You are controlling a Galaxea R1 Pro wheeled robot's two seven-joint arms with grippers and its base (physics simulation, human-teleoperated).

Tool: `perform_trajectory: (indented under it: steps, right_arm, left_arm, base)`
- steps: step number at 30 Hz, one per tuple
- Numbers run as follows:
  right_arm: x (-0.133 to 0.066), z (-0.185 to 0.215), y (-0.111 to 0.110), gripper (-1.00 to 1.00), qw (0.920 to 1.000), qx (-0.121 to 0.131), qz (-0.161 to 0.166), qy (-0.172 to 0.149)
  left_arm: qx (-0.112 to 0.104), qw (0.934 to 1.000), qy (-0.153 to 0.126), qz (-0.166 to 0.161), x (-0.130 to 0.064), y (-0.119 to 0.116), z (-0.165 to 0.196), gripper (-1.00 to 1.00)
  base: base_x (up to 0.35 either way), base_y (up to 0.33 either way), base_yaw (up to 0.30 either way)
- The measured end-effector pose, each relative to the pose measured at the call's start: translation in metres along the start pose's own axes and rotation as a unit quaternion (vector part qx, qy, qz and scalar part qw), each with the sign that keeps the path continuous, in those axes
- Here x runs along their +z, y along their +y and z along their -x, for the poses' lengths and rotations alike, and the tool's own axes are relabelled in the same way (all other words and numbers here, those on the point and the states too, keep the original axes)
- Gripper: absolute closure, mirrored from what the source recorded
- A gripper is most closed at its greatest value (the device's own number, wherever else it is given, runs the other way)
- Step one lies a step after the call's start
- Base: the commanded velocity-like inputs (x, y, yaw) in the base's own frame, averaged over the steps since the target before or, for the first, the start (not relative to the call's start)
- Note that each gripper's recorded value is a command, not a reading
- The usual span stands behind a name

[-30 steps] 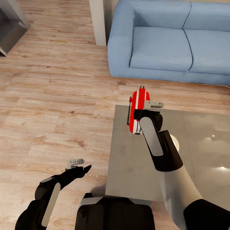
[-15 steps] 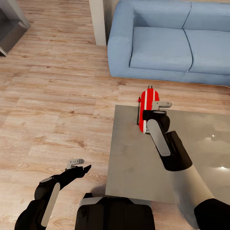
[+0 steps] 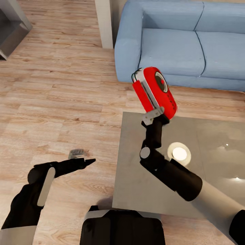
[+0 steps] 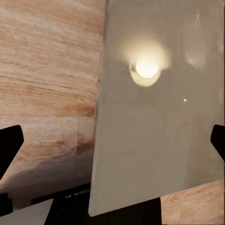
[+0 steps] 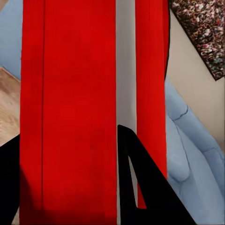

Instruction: Turn on the radio receiver that's on the table in the living room.

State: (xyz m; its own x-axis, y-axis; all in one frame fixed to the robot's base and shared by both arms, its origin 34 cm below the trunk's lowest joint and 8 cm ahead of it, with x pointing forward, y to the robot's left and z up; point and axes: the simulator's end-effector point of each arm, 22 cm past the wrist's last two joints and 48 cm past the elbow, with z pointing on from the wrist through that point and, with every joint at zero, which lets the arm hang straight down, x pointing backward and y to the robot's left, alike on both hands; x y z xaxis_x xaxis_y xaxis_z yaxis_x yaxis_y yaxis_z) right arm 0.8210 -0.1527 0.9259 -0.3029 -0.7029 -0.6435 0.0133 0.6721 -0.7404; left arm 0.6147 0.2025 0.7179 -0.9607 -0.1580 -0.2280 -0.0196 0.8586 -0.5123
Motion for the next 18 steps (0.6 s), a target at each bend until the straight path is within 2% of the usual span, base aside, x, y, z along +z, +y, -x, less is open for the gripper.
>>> perform_trajectory:
  steps: [2, 4, 6, 8, 9, 11, 12, 13, 14, 15, 17, 18]
  right_arm:
    - [-0.005, 0.006, 0.002, 1.0, 0.9998, -0.015, -0.002, -0.014]
    - [-0.017, 0.015, 0.017, 1.0, 0.999, -0.024, 0.014, -0.036]
    - [-0.027, 0.021, 0.025, 1.0, 0.9972, -0.047, 0.014, -0.056]
    - [-0.038, 0.023, 0.037, 1.0, 0.9926, -0.086, 0.009, -0.085]
    - [-0.045, 0.021, 0.045, 1.0, 0.9883, -0.115, 0.005, -0.1]
    - [-0.067, 0.008, 0.079, 1.0, 0.9716, -0.191, 0.006, -0.14]
    - [-0.075, 0.0, 0.094, 1.0, 0.9657, -0.211, 0.015, -0.151]
    - [-0.079, -0.003, 0.098, 1.0, 0.9625, -0.22, 0.013, -0.158]
    - [-0.087, -0.007, 0.104, 1.0, 0.9524, -0.251, 0.002, -0.173]
    - [-0.097, -0.018, 0.119, 1.0, 0.9412, -0.279, 0.006, -0.19]
    - [-0.104, -0.039, 0.138, 1.0, 0.9285, -0.314, 0.018, -0.198]
    - [-0.108, -0.05, 0.146, 1.0, 0.9153, -0.344, 0.017, -0.209]
  left_arm:
    - [-0.009, 0.9998, -0.008, -0.016, -0.013, 0.006, 0.015, -1.0]
    - [-0.02, 0.9988, -0.021, -0.04, -0.029, 0.009, 0.034, -1.0]
    - [-0.027, 0.9975, -0.031, -0.058, -0.04, 0.011, 0.046, -1.0]
    - [-0.032, 0.996, -0.039, -0.074, -0.053, 0.014, 0.057, -1.0]
    - [-0.036, 0.9952, -0.042, -0.081, -0.058, 0.014, 0.061, -1.0]
    - [-0.041, 0.9938, -0.047, -0.093, -0.065, 0.014, 0.066, -1.0]
    - [-0.042, 0.9935, -0.047, -0.094, -0.065, 0.014, 0.067, -1.0]
    - [-0.042, 0.9934, -0.048, -0.095, -0.066, 0.014, 0.067, -1.0]
    - [-0.043, 0.9932, -0.049, -0.096, -0.067, 0.014, 0.068, -1.0]
    - [-0.043, 0.9931, -0.049, -0.098, -0.067, 0.013, 0.068, -1.0]
    - [-0.043, 0.993, -0.049, -0.099, -0.067, 0.013, 0.069, -1.0]
    - [-0.044, 0.9928, -0.05, -0.099, -0.067, 0.013, 0.069, -1.0]
  base:
    - [0.0, 0.0, 0.0]
    - [0.0, 0.0, 0.0]
    - [0.0, 0.0, 0.0]
    - [0.0, 0.0, 0.0]
    - [0.0, 0.0, 0.0]
    - [0.0, 0.0, 0.0]
    - [0.0, 0.0, 0.0]
    - [0.0, 0.0, 0.0]
    - [0.0, 0.0, 0.0]
    - [0.0, 0.0, 0.0]
    - [0.0, 0.0, 0.0]
    - [0.0, 0.0, 0.0]
